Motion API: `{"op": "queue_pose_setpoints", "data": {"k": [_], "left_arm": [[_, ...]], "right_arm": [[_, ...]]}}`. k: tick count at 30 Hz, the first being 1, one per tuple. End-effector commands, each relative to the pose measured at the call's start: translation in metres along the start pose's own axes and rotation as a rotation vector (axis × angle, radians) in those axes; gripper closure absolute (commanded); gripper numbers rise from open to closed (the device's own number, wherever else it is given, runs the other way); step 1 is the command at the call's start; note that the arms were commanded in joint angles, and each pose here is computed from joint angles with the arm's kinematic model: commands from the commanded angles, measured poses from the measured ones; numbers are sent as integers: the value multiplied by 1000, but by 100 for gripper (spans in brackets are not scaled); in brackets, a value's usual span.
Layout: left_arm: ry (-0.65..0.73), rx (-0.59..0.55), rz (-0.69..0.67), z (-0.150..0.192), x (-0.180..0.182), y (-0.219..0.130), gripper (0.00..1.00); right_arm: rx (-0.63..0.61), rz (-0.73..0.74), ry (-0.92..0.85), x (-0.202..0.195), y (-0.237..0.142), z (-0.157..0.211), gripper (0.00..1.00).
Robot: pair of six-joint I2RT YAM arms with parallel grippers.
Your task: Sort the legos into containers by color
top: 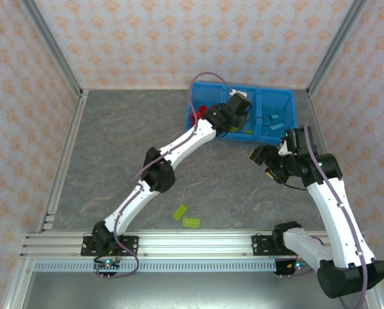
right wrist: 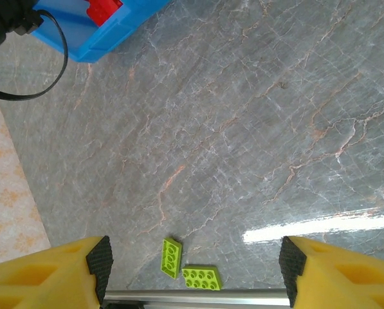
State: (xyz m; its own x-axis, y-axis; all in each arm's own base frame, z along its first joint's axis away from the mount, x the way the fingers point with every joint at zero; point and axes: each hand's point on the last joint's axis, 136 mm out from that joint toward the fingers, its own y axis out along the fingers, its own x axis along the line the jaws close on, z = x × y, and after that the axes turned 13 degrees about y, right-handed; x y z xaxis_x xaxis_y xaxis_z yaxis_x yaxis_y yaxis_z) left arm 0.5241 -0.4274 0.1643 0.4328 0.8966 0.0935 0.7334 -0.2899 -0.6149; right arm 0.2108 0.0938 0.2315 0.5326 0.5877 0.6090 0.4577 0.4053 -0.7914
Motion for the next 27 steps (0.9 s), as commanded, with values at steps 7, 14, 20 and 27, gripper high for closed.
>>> {"op": "queue_pose_setpoints", "data": {"k": [7,14,20,27], "left_arm": [[28,-15,122,-38,7,-128,58],[-29,-41,133,45,54,-249,58],[54,87,166,156,61,-310,58],[57,389,224,263,57,-309,53]], "right_arm": [[-27,23,-16,-3,2,-5,28],[11,16,-18,-3,19,-4,29],[46,42,-12,-6,36,-5,28],[60,59,0,-11,46,-6,28]]}}
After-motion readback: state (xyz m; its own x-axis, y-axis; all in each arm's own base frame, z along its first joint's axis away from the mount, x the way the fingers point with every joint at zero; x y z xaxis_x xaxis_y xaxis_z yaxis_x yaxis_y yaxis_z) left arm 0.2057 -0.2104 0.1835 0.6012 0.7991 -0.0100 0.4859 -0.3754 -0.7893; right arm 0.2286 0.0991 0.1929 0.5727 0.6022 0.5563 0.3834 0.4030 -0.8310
